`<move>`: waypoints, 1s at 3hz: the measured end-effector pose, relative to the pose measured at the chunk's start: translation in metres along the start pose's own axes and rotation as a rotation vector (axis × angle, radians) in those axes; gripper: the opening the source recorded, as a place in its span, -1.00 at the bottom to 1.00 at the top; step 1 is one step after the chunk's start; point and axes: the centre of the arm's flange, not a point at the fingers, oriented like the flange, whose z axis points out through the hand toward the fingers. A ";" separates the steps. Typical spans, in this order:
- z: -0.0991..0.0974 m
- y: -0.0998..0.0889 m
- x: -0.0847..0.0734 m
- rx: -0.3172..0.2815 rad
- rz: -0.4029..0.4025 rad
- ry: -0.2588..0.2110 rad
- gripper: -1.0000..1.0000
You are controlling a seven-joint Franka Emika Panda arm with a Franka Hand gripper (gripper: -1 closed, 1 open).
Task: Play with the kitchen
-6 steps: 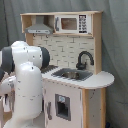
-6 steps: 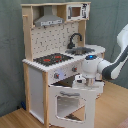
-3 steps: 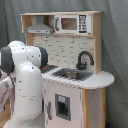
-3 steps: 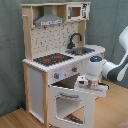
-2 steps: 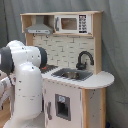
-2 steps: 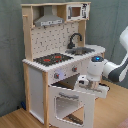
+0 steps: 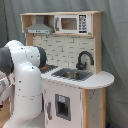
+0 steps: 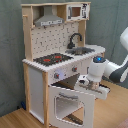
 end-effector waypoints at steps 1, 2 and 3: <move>0.000 0.000 0.000 0.000 0.000 0.000 1.00; 0.000 0.001 -0.001 -0.006 0.020 -0.005 1.00; 0.001 0.008 -0.008 -0.074 0.074 -0.058 1.00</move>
